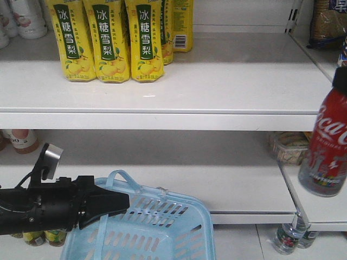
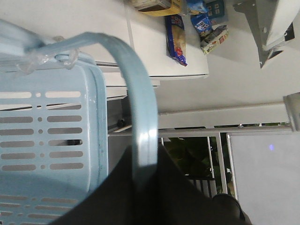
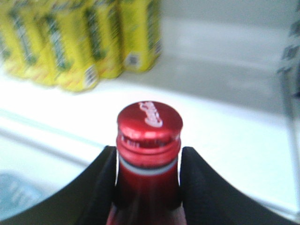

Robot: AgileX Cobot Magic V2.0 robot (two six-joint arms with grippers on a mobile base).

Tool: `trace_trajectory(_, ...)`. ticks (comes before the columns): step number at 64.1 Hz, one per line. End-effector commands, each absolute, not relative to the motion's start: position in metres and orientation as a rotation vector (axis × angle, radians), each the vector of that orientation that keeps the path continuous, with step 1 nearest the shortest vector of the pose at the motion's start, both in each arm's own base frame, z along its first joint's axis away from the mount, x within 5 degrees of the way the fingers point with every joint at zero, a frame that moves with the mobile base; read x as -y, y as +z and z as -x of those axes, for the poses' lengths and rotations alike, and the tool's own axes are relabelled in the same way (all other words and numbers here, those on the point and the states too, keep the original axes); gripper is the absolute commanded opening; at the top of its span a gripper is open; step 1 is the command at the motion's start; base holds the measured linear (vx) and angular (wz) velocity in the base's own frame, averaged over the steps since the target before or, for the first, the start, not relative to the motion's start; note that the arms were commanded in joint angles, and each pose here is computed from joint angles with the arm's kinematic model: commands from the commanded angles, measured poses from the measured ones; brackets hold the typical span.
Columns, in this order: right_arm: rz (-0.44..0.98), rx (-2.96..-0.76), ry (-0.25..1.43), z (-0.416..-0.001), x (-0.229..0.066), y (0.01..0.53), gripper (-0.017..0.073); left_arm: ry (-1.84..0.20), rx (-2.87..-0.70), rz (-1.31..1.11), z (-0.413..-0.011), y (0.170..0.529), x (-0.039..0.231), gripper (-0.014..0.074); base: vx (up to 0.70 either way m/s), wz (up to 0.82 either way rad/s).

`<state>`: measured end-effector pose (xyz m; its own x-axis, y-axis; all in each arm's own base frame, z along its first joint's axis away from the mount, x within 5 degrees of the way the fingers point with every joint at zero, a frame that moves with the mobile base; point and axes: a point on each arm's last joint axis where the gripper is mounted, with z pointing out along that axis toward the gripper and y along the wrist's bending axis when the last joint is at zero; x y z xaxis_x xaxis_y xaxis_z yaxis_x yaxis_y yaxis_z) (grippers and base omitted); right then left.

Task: Place coke in basket with both arms
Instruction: 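Lift the bottle off the shelf and lower it toward the basket, then lower the bottle into the basket held by the left gripper and release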

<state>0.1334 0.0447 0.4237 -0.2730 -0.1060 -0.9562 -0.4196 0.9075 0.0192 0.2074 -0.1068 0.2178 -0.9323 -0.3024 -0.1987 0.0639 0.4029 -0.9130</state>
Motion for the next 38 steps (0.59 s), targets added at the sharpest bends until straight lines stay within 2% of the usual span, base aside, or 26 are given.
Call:
trace_trajectory(1, 0.445, -1.762, 0.426, -0.131, -0.054, 0.437, -0.0006, -1.663, -2.205, 0.212, -0.208, 0.238, 0.110, -0.0006, 0.00, 0.00)
trace_trajectory(11, 0.630, -1.823, 0.577, -0.139, -0.070, 0.425, -0.0005, -1.663, -2.205, 0.212, -0.208, 0.238, 0.110, -0.0006, 0.00, 0.00)
trace_trajectory(17, 0.712, -1.932, 0.688, -0.151, -0.079, 0.410, -0.0005, -1.663, -2.205, 0.212, -0.208, 0.238, 0.110, -0.0006, 0.00, 0.00)
trace_trajectory(25, 0.775, -2.072, 0.806, -0.171, -0.087, 0.389, -0.0005, -1.663, -2.205, 0.212, -0.208, 0.238, 0.110, -0.0006, 0.00, 0.00)
trace_trajectory(38, 0.882, -2.171, 0.911, -0.199, -0.096, 0.361, -0.0005, -1.663, -2.205, 0.212, -0.208, 0.238, 0.110, -0.0006, 0.00, 0.00)
